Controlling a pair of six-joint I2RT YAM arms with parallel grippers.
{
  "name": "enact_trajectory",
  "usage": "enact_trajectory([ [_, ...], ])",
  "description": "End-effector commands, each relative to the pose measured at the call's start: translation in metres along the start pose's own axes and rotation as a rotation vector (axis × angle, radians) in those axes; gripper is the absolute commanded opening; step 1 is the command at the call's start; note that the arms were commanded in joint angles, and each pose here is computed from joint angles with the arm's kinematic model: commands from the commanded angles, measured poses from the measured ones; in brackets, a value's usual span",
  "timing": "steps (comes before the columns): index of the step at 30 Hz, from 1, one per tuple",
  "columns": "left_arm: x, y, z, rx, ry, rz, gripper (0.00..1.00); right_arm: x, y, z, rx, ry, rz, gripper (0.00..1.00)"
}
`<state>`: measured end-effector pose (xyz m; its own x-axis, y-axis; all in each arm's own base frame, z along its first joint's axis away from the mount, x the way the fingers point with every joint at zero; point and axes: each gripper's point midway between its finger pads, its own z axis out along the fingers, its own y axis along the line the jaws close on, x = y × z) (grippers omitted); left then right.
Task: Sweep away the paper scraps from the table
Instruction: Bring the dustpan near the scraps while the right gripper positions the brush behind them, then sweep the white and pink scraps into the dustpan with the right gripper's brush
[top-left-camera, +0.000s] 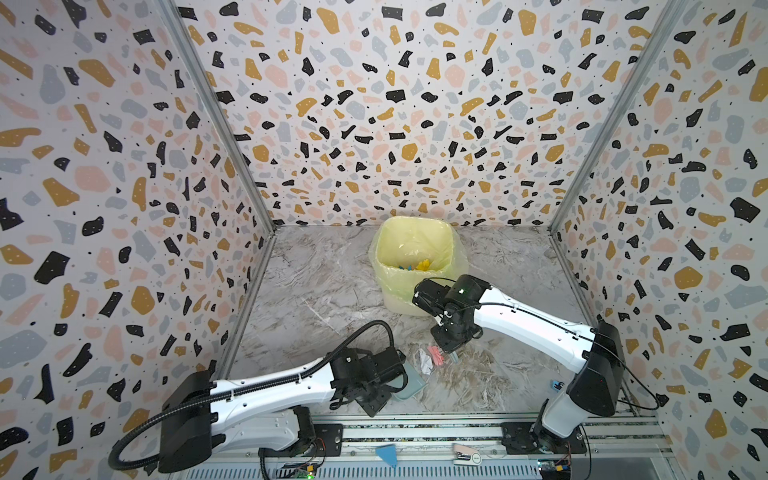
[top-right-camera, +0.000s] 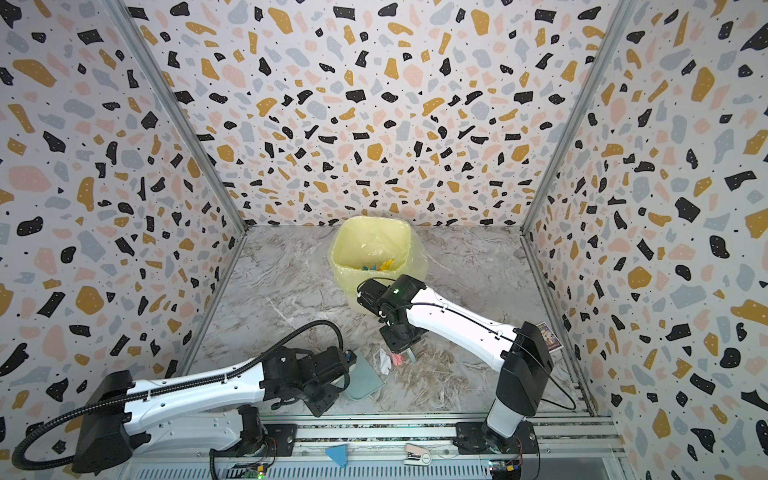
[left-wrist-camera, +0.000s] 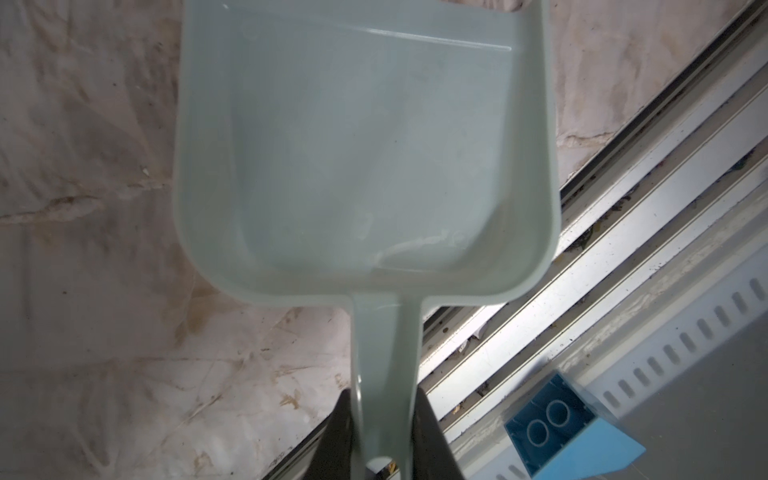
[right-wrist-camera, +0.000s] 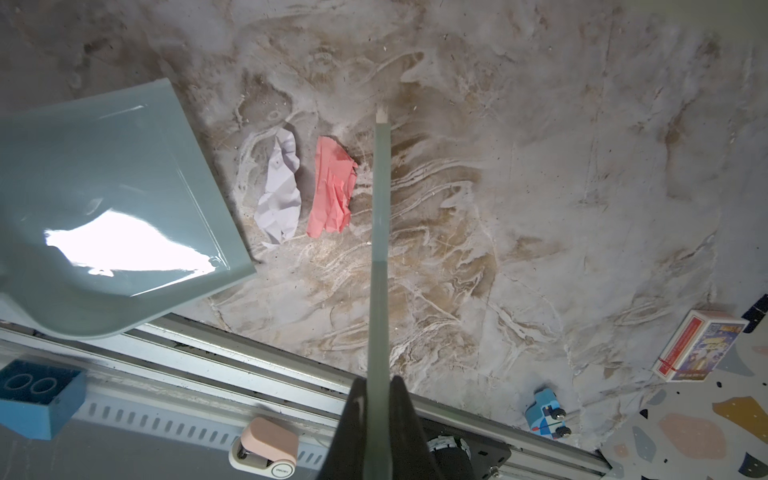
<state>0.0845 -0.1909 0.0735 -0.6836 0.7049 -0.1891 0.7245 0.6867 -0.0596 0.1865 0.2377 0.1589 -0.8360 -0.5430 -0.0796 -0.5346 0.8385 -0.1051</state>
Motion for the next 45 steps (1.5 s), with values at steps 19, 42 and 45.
enact_trajectory([
  [19,0.001,-0.006,0.013,0.016,0.04,0.045,0.08,0.0,0.012,0.001,-0.016,0.03,-0.06,0.0],
  [42,0.003,-0.006,0.016,0.016,0.053,0.048,0.08,0.005,0.106,-0.029,-0.313,-0.003,-0.149,0.0],
  [45,0.003,-0.006,0.016,0.017,0.051,0.048,0.08,0.009,0.11,-0.036,-0.319,-0.001,-0.16,0.0],
])
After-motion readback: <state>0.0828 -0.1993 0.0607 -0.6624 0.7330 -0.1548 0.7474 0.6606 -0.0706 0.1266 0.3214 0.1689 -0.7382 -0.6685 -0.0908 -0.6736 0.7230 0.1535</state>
